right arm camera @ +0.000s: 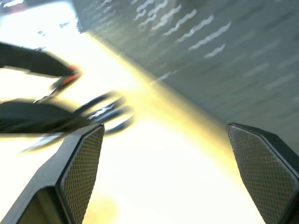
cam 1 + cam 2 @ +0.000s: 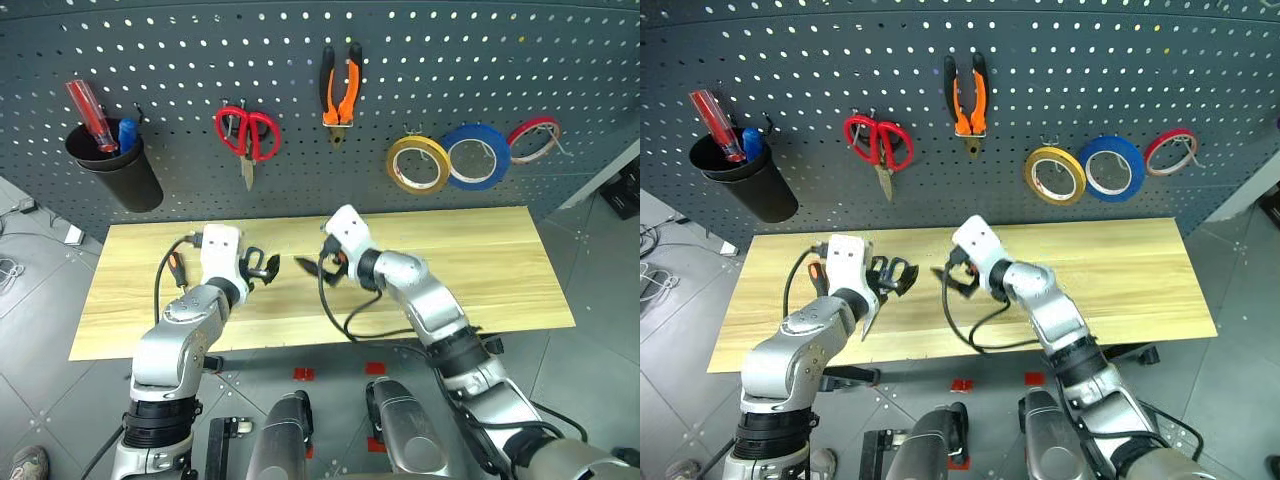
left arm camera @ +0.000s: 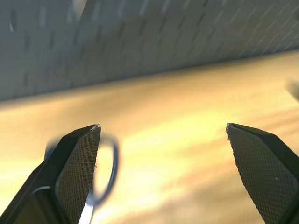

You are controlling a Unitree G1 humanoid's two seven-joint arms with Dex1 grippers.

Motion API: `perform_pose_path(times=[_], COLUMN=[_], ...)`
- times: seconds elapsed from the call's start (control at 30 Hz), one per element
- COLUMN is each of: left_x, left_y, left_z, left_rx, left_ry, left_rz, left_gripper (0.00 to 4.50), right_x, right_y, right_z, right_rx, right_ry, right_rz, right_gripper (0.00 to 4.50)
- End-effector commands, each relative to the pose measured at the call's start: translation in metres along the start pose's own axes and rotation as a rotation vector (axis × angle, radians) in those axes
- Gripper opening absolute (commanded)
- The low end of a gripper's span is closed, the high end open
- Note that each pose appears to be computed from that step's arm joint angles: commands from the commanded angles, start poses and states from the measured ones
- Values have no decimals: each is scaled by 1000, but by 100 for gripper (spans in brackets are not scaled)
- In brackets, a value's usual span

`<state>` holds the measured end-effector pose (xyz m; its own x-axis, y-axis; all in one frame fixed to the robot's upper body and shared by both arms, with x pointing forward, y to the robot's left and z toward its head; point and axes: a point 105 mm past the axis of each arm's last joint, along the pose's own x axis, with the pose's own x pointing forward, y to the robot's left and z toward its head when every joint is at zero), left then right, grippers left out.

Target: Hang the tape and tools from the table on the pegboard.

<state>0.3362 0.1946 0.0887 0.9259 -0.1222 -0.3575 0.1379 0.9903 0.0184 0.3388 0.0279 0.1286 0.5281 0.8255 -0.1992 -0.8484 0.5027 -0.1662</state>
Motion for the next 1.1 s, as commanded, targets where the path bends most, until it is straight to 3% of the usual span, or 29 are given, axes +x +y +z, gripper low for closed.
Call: perform_pose_path(times=[0.03, 0.37, 0.57, 0.67, 1.0, 1.1], left_x=[1, 16, 30, 35, 33, 30], left_y=[15, 54, 56, 57, 63, 47], left_z=[-8, -39, -51, -55, -66, -52], left_rx=[22, -33, -27, -30, -46, -81], left_ry=[54, 192, 243, 266, 279, 178], left_rz=[68, 200, 174, 154, 103, 2], left_gripper=[450, 450, 450, 396, 93, 59], right_x=[-12, -24, -22, -23, -27, -31], right_y=[24, 46, 48, 49, 40, 34], right_z=[28, 34, 38, 44, 53, 52], right_rx=[-21, -15, -17, -24, -77, -82], right_ry=[-46, -14, -17, -26, -10, -3], right_rz=[97, 157, 163, 167, 144, 122], right_gripper=[446, 446, 446, 450, 450, 450])
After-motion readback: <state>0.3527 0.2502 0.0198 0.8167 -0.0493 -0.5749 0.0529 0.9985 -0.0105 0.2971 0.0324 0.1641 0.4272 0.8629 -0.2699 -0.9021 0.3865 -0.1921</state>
